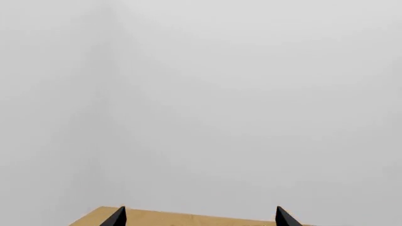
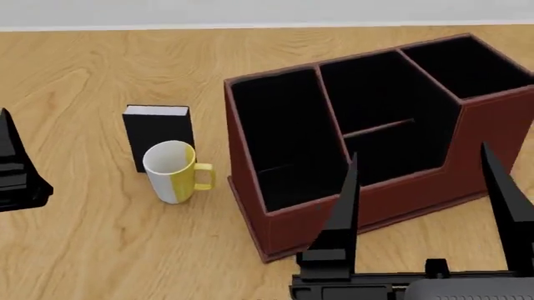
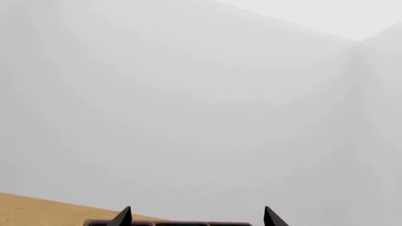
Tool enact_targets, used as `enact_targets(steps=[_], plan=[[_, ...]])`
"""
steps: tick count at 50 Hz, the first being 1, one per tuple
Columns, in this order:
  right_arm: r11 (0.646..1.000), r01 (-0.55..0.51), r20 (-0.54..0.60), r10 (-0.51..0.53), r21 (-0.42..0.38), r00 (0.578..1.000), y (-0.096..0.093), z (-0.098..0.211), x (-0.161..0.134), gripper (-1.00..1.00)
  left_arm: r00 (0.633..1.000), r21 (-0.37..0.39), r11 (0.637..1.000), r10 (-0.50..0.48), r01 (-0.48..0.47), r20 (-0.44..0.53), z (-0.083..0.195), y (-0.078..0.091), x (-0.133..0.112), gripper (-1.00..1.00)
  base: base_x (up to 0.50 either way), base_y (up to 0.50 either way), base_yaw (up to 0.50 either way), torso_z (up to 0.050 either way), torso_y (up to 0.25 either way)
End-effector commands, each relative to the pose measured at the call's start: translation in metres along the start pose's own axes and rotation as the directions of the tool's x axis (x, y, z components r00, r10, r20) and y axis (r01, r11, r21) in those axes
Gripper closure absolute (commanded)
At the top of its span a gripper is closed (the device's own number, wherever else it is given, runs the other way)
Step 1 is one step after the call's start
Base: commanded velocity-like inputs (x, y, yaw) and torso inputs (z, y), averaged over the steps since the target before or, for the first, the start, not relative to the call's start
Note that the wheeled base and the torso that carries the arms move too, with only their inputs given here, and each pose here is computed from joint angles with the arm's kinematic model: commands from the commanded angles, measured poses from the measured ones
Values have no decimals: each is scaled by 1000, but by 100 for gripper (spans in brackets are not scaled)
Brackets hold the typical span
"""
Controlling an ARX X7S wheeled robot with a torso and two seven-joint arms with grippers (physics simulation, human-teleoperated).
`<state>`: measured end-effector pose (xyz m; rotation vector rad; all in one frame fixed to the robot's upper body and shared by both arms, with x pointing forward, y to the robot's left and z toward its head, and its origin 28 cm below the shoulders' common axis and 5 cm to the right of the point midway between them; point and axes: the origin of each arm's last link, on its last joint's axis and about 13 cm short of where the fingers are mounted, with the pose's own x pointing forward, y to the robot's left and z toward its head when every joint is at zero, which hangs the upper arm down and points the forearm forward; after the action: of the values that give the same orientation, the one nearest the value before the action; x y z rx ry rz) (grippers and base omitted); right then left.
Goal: Pick up the book and place it in the back compartment of the caddy.
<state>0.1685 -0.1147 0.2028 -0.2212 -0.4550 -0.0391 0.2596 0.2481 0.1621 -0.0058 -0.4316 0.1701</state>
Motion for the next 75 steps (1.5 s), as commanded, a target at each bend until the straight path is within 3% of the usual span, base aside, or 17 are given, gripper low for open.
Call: enact_targets(steps=[1,33,42,61,75], plan=[[1000,16,22,-16,-1,1000,-2,2,1,-100,1000,-2,1000,2,-2,8,-1,-1,1,-100,0,0,-500,0,0],[1000,7,30,-7,-8,1000,-1,3,1,-100,1000,1,1000,25,-25,10,-1,1,4,-100,0,0,-499,0,0],[1000,3,36,-2,-26,999,-1,4,1,-100,1000,3,1000,26,-26,9,-3,1,3,-100,0,0,0,0,0],[999,-24,23,25,-28,999,1,3,1,-100,999,-7,999,32,-32,16,2,4,4,-100,504,-49,0,0,0],[998,-61,41,60,13,997,1,4,0,-100,999,-8,999,33,-33,18,2,4,4,-100,537,81,0,0,1]])
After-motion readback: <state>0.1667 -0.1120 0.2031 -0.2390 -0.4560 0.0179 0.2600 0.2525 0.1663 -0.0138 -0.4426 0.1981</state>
